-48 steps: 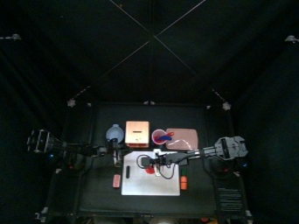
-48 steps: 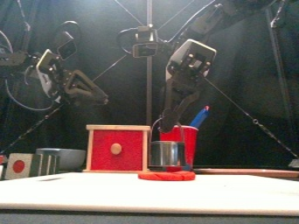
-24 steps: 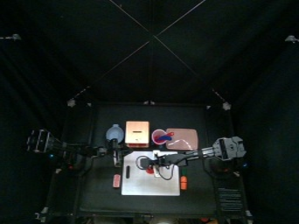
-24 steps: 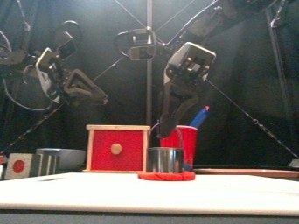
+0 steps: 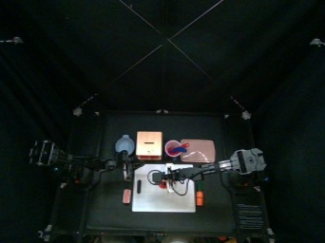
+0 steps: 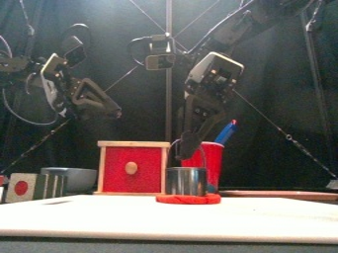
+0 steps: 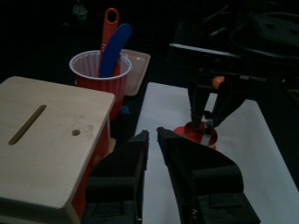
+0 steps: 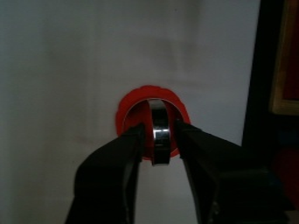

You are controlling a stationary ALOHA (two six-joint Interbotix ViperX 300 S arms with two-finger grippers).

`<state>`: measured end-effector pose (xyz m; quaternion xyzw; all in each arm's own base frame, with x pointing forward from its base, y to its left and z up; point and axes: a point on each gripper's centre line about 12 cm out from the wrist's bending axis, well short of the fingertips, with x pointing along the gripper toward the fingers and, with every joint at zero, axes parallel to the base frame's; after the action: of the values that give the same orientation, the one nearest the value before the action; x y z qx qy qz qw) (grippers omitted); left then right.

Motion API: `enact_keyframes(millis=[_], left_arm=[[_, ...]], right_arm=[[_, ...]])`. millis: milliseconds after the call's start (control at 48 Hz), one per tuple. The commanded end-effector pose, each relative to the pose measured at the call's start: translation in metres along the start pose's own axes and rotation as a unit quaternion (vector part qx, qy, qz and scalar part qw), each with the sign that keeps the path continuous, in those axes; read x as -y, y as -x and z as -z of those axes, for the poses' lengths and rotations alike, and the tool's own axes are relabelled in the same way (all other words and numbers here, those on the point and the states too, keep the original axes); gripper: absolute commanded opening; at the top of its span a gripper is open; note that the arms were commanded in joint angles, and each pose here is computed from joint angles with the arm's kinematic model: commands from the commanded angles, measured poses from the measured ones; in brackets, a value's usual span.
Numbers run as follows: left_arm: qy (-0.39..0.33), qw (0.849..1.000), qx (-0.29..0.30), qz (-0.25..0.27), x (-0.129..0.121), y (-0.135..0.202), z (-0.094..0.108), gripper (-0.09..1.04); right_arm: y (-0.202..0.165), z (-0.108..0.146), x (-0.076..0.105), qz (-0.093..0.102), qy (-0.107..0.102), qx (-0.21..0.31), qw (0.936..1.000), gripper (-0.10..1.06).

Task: Get the cutter from the drawer then cut the dough then place the extra dough in the bowl
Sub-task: Cut the dough

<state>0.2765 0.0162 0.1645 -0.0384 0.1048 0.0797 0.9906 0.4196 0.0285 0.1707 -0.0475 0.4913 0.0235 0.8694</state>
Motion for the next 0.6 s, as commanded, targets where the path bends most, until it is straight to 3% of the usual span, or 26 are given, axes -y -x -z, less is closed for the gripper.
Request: enact_keyframes(millis=[21,167,271,375,542,604], left_arm=[[0.0,1.0,0.024,0.002,0.008,-0.01,-0.008,0.62],[0.01,0.999,0.032,0.008,0.024,-0.024,-0.005,0.64],[0.005,0.999,0.033,0.018,0.04,-0.035,0.001,0.67],[-0.016,0.998,0.049,0.036,0.059,-0.048,0.004,0.74],[-0.047,0.996,0.062,0.054,0.086,-0.068,0.011,0.87],[-0.049,0.996,0.056,0.048,0.09,-0.077,0.017,0.89]], right_arm=[[0.034,-0.014,0.001,-0.002,-0.005,0.063,0.998,0.84],[0.05,-0.009,-0.003,-0.004,0.008,0.121,0.9926,0.84],[0.057,0.002,-0.003,-0.006,0.015,0.19,0.9817,0.84],[0.063,0.024,-0.006,-0.01,0.032,0.273,0.9615,0.84],[0.064,0.063,-0.003,-0.021,0.044,0.396,0.9172,0.84],[0.061,0.073,-0.003,-0.026,0.045,0.413,0.9091,0.84]])
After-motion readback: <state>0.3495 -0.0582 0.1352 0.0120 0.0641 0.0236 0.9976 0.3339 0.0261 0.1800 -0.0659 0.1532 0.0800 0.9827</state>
